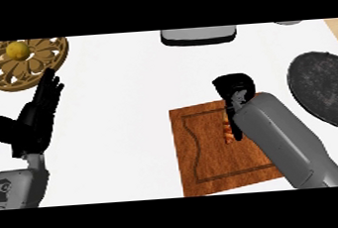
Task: Pick the croissant from the cutting board and place it in the pan
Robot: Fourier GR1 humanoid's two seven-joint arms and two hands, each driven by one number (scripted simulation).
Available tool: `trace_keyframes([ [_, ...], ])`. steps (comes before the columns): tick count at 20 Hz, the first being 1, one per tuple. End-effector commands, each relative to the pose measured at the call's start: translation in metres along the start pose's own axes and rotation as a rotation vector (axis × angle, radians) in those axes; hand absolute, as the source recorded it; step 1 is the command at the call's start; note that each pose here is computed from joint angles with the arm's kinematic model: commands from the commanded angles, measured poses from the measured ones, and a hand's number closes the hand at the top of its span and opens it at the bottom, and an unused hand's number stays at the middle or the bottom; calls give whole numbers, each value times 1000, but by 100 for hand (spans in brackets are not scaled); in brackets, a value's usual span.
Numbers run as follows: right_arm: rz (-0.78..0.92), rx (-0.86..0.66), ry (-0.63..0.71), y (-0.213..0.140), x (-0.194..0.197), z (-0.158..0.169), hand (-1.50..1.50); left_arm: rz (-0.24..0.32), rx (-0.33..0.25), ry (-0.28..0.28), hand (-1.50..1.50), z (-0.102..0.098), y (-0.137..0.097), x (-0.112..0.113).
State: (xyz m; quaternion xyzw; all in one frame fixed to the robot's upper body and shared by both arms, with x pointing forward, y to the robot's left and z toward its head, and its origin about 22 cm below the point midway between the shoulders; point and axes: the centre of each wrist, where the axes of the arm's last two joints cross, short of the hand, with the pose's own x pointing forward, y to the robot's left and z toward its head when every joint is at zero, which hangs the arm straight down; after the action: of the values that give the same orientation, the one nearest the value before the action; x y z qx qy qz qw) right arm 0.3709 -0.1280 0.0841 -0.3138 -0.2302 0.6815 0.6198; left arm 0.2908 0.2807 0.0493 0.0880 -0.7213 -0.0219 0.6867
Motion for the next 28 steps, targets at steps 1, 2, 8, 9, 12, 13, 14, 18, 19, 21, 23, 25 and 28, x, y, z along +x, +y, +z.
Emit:
trace_keyframes([
  [1, 19, 31, 18, 6, 8, -11, -150, 2, 10, 12, 0, -18, -12, 6],
  [2, 41, 20, 24, 10, 8, -21, -150, -3, -14, -11, 0, 2, -4, -6],
  [8, 71, 58, 40, 15, -4, -20, -150, -12, -2, 10, 0, -8, -25, 0],
  [9, 52, 72, 45, 20, -9, -28, -150, 5, -4, 3, 0, -6, -2, -3],
  [12, 63, 108, 40, 44, -8, -23, -150, -5, 10, -2, 0, -9, -3, 2],
  [13, 64, 105, 47, 33, -14, -26, -150, 0, 18, 12, 0, -7, -1, -8],
  [14, 51, 104, 50, 44, -3, -43, -150, 8, 4, 0, 0, -11, 6, 4],
  [18, 114, 140, -96, 56, -23, -40, 150, -5, 10, -1, 0, -10, -14, -5],
  [19, 114, 120, -106, 37, -9, -43, 150, 4, -4, -7, 0, -16, -12, -4],
  [21, 99, 109, -109, 51, -13, -42, 150, -1, -10, -1, 0, -9, -25, 3],
  [23, 105, 111, -96, 52, -3, -37, 150, 12, -10, 0, 0, -7, -18, -8],
  [25, 111, 105, -91, 56, -3, -48, 150, 2, -8, -4, 0, 3, -10, -19],
  [28, 69, 43, -141, 54, 1, -23, 150, -6, 6, 6, 0, -2, -2, -11],
])
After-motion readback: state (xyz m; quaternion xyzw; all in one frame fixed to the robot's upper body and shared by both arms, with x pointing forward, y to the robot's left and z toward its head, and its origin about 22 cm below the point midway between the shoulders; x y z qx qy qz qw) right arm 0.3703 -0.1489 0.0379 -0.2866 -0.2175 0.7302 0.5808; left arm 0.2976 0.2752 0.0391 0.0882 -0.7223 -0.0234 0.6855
